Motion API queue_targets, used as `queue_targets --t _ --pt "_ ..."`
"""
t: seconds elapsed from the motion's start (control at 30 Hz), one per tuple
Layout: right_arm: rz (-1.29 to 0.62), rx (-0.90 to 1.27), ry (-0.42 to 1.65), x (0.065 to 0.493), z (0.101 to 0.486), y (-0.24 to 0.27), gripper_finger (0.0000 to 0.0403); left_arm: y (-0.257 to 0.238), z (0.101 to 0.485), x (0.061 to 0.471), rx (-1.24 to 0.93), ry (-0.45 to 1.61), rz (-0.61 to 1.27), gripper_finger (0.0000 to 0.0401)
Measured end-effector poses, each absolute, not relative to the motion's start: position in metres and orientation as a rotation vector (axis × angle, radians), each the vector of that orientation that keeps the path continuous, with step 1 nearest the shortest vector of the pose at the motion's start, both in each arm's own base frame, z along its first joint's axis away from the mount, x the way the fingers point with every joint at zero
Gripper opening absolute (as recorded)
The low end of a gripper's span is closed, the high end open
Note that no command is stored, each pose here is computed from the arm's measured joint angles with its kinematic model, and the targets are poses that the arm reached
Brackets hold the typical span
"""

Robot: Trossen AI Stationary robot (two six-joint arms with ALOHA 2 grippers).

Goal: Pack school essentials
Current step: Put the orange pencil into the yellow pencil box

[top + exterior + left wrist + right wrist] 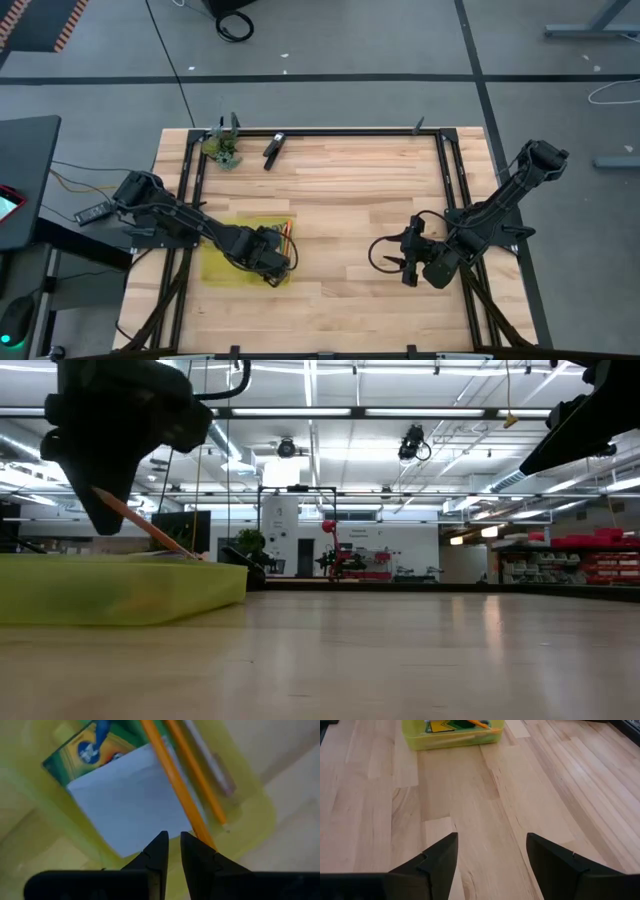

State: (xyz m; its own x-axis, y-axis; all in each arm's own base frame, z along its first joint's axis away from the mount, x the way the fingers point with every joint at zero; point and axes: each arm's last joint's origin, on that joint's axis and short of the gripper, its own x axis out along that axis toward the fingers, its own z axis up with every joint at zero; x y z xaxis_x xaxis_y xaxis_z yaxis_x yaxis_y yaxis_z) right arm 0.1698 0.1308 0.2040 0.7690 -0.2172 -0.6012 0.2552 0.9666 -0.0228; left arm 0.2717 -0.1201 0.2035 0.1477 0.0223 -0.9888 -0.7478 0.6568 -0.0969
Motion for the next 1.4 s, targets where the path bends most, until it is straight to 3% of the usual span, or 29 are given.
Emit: queue_targets --t 0.9,1.4 --pt "-0.248 0.065 0.628 0.171 0.205 0.132 0.0241 -0.128 0.197 0.295 -0.660 1.164 0.471 0.0050" --pt "-0.250 0.068 0.621 0.171 0.206 0.132 0.0241 -0.136 0.174 0.302 -0.629 1.259 0.413 0.0050"
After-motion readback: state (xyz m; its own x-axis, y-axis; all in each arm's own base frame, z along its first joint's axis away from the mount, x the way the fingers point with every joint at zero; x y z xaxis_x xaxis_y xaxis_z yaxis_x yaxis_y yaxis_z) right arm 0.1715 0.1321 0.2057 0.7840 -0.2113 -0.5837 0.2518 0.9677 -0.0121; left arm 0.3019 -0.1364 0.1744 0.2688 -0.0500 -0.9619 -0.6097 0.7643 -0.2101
